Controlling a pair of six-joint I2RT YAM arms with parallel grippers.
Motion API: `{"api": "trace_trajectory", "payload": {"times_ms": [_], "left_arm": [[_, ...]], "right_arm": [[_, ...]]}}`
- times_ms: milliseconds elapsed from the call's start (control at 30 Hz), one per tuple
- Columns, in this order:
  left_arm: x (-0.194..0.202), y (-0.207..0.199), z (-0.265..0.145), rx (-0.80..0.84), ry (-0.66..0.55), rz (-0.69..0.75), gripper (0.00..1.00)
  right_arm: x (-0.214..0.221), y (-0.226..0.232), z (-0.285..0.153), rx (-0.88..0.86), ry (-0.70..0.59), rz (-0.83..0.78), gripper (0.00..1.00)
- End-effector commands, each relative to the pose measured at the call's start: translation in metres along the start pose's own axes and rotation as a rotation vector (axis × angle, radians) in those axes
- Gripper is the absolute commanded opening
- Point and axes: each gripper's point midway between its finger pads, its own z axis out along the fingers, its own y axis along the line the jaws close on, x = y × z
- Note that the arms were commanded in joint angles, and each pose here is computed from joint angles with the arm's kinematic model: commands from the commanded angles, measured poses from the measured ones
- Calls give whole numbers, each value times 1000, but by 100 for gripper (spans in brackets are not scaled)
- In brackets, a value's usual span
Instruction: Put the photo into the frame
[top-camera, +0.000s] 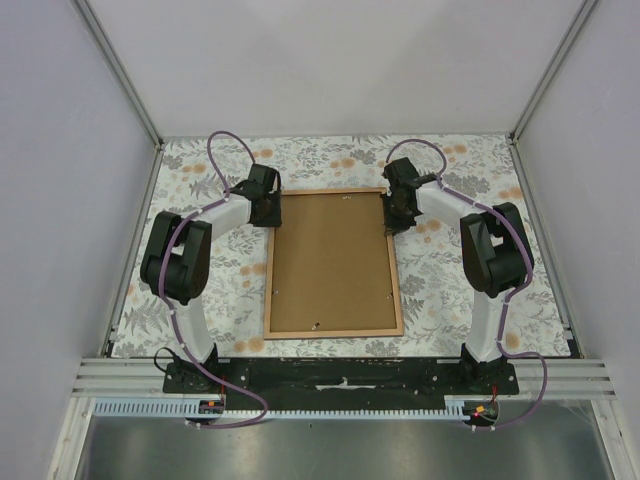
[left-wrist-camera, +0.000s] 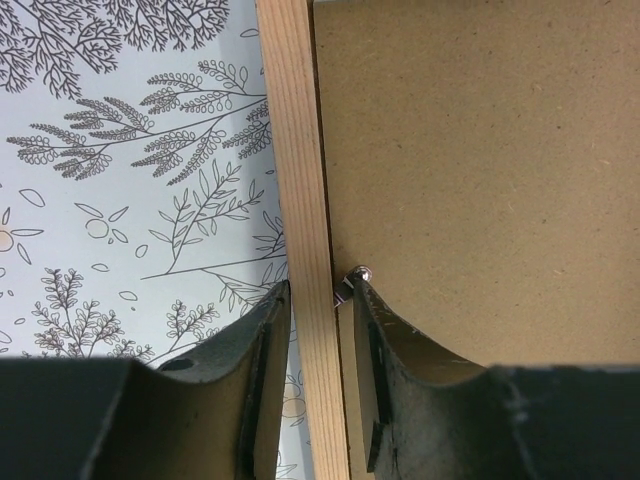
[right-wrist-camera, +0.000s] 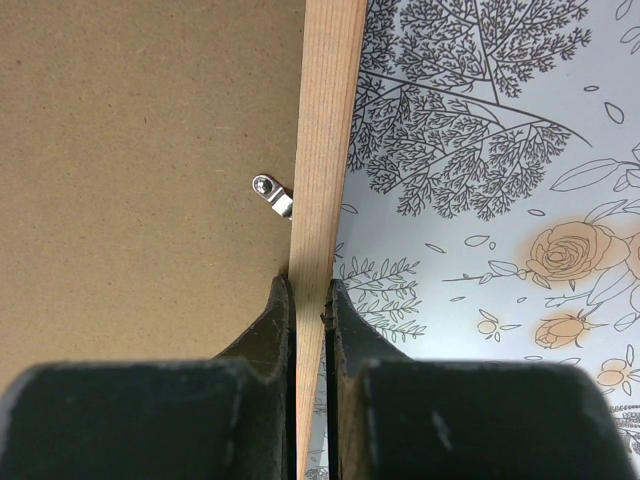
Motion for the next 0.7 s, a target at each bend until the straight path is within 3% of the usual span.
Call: {"api": "trace_trajectory", "payload": {"times_ms": [0, 267, 467, 667], "left_arm": [[-7, 13, 8, -61, -17, 10, 35], [-6, 13, 13, -68, -17, -4, 22], [-4, 20, 14, -109, -29, -28, 5], [-12, 37, 7, -212, -78, -54, 3]], "right_arm": [[-11, 2, -23, -2, -50, -68, 0], [-11, 3, -23, -5, -49, -68, 0], [-11, 2, -23, -5, -47, -68, 0], [-10, 0, -22, 9, -41, -62, 0]]}}
